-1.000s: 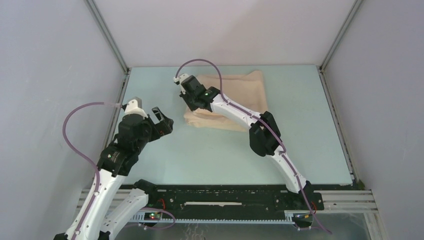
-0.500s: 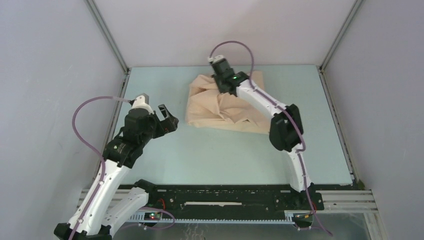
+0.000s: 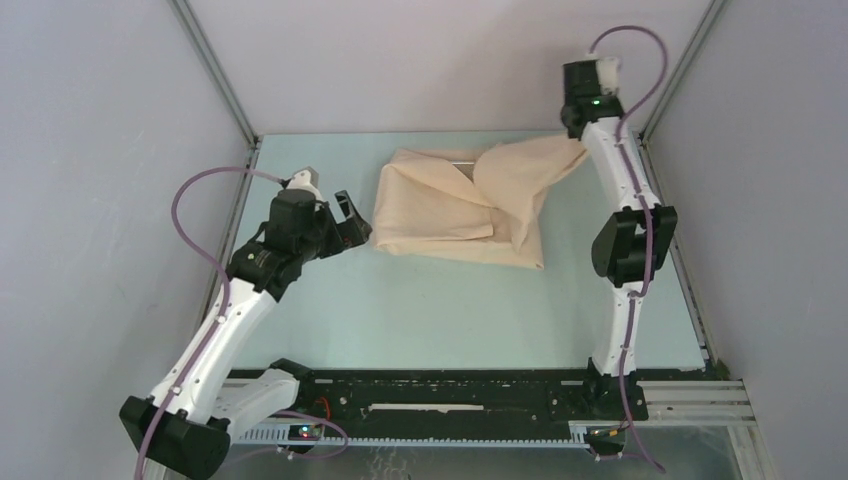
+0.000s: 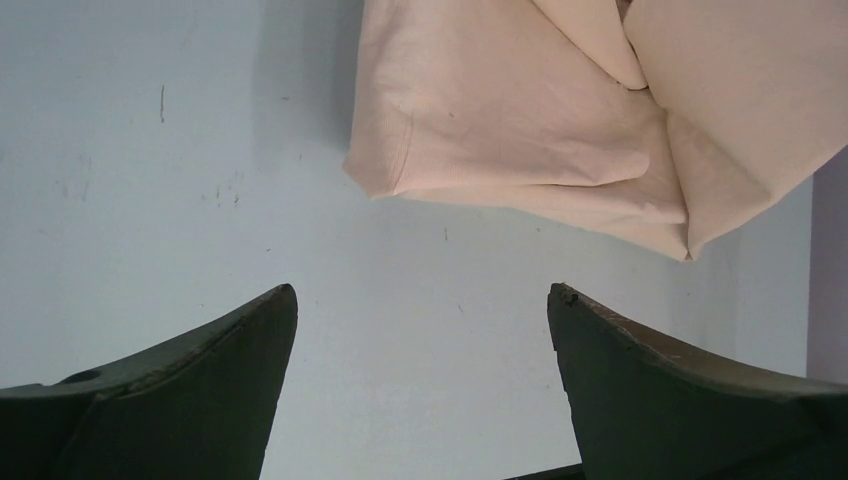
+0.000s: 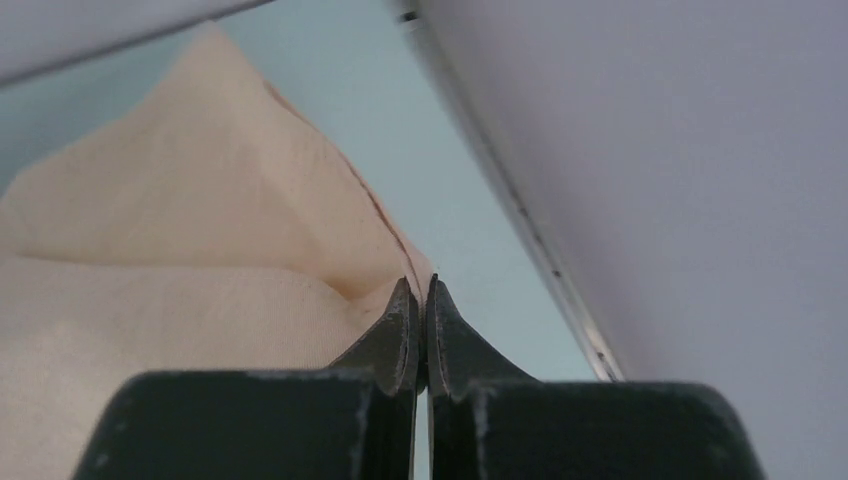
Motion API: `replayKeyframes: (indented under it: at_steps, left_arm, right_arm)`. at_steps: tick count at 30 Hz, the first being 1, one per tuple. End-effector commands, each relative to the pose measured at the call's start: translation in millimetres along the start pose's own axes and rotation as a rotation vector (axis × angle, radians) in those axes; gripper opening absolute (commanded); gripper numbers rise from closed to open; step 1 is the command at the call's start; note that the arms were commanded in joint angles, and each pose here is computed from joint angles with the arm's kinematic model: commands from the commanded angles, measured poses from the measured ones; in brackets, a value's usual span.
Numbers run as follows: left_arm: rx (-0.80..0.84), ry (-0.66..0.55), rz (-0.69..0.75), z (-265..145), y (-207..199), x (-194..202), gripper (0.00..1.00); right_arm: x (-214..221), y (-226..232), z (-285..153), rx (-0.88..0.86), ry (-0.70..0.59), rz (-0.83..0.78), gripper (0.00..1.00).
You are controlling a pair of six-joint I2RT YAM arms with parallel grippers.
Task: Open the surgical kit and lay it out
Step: Open the surgical kit at the center of the board.
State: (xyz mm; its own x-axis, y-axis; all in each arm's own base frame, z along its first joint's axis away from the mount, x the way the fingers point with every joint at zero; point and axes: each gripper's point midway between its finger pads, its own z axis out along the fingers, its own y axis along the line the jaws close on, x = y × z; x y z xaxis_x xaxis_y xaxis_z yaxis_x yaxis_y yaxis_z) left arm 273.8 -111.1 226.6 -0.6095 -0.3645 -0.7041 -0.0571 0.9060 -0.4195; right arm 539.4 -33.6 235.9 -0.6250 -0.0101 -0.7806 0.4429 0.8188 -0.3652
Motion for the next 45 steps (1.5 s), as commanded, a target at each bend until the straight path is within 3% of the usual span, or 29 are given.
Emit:
replayKeyframes:
  at_steps: [1,8,12,16,18,22,25,29,35,45]
  left_arm:
    - [0.075,-0.066,-0.003,-7,-26,-34,1.0]
    - [0.079,-0.044,0.0,1,-32,-37,1.0]
    - [0.073,-0.036,0.008,5,-33,-39,1.0]
    - [0.074,-0.022,0.005,11,-35,-38,1.0]
    - [0.075,-0.018,0.002,13,-35,-37,1.0]
    - [0.072,-0.012,0.003,16,-35,-35,1.0]
    - [0.076,-0.005,0.005,20,-37,-34,1.0]
    - [0.093,0.011,0.023,30,-47,-30,1.0]
    - [0.105,0.041,0.053,53,-69,-21,1.0]
    - [0.063,0.048,0.122,93,-98,-26,0.96]
  right_arm:
    - [-14,-101,0,0.275,0.03,0.17,0.0]
    - [-4,-181,8,0.418,0.06,0.337,0.0]
    - [-1,-203,5,0.439,0.064,0.404,0.0]
    - [-4,-215,-2,0.432,0.055,0.425,0.09]
    - [-5,-218,-4,0.417,0.057,0.431,0.17]
    - [-7,-222,-14,0.402,0.053,0.428,0.54]
    - [-10,-213,-26,0.32,0.057,0.44,0.73]
    - [-11,-151,-43,0.036,0.074,0.411,0.77]
    - [25,-22,-71,-0.334,0.1,0.284,0.76]
    - [91,142,-140,-0.739,0.188,0.132,0.74]
